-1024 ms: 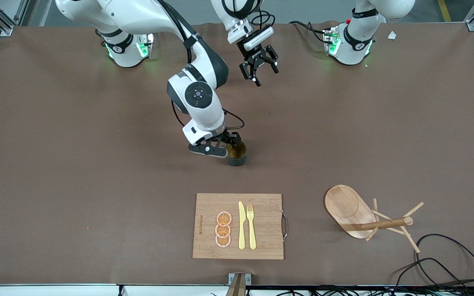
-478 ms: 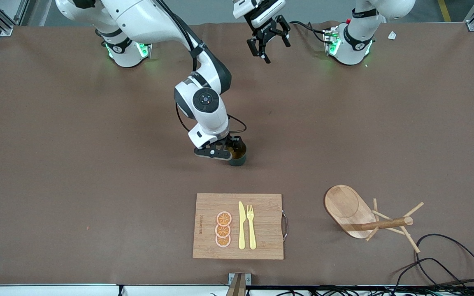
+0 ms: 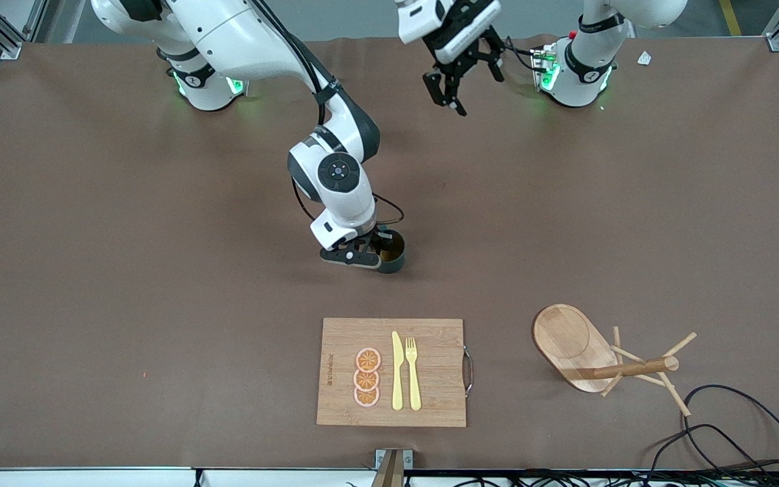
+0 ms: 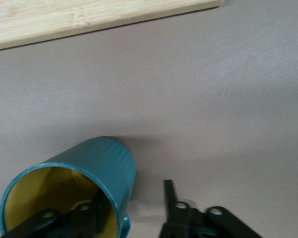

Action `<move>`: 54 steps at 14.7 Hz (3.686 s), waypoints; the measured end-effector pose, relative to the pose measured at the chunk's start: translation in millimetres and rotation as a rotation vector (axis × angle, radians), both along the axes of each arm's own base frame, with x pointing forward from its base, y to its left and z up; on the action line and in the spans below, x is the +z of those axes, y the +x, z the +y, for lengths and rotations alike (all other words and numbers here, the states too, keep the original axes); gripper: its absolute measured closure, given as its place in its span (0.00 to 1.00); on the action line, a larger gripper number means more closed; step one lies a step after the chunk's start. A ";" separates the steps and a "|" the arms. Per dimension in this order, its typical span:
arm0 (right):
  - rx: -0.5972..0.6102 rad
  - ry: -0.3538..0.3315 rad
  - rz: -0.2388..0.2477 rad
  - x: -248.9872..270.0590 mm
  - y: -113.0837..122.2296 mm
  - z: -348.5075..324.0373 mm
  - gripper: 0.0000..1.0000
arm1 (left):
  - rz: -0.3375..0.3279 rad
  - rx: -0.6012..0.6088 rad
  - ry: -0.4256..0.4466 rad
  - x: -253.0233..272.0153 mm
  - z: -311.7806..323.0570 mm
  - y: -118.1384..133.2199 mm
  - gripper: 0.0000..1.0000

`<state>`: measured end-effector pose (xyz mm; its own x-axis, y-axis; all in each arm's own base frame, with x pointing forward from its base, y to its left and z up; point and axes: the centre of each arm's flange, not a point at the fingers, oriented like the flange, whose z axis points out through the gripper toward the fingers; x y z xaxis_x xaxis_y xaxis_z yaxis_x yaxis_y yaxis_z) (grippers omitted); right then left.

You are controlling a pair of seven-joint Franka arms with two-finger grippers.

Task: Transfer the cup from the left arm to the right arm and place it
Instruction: 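Carry the mug with the right gripper while the left gripper withdraws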

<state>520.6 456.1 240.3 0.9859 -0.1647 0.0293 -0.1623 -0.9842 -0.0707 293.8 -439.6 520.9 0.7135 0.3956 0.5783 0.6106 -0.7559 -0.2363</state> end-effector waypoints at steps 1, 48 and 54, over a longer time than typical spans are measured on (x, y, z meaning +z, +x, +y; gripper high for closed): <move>0.008 -0.001 -0.002 0.3 0.7 -0.6 0.67 | 0.034 0.003 -0.016 13.0 10.3 20.6 0.00; 1.387 -0.044 0.000 24.7 53.9 -537.7 0.96 | 0.517 -0.623 -0.367 125.0 378.0 224.3 0.00; 1.387 -0.036 0.009 9.6 53.0 -537.8 0.95 | 0.523 -0.612 -0.371 122.8 383.5 225.7 0.00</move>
<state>573.6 -81.7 249.9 0.3415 0.9399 0.0052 0.9390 -0.3409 -0.0462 519.5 -56.2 643.7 0.9986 -0.0446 0.0289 -0.0432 -0.9980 -0.0464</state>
